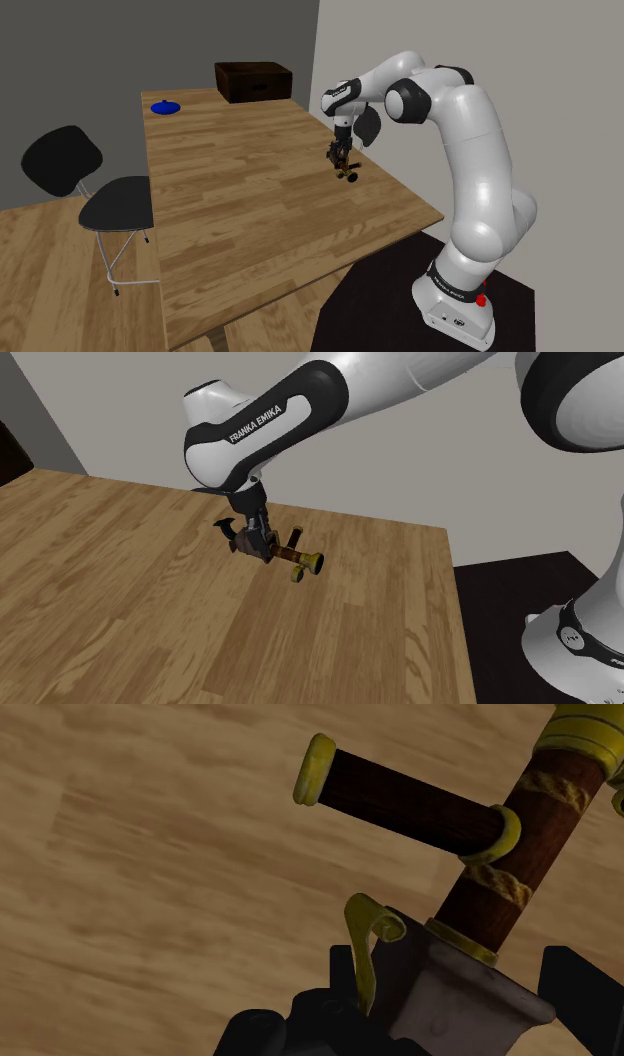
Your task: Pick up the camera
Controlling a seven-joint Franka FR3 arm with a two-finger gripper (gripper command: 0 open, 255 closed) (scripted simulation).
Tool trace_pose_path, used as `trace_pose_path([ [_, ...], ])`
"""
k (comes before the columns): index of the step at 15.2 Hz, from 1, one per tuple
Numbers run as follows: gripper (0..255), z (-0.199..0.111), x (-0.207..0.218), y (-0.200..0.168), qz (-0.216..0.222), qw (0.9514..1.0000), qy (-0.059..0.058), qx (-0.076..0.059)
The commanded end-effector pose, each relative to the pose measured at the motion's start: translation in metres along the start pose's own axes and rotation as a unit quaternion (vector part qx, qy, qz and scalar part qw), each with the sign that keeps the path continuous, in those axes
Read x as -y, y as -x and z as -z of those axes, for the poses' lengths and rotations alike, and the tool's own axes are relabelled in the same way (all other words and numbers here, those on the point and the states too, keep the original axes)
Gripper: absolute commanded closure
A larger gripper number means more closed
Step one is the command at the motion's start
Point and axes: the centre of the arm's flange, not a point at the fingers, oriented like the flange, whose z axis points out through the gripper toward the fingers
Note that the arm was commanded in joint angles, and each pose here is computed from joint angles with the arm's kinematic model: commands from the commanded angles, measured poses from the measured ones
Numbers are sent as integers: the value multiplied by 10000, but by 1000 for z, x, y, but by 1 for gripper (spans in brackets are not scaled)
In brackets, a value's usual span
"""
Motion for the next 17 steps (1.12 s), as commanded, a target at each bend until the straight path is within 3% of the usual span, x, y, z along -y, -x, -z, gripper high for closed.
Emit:
trace_pose_path([
  [1, 255, -2, 1, 0, 6, 10000, -10, 3],
  [9, 255, -2, 1, -1, 7, 10000, -11, 3],
  [17, 255, 39, 6, 8, 7, 10000, -11, 3],
])
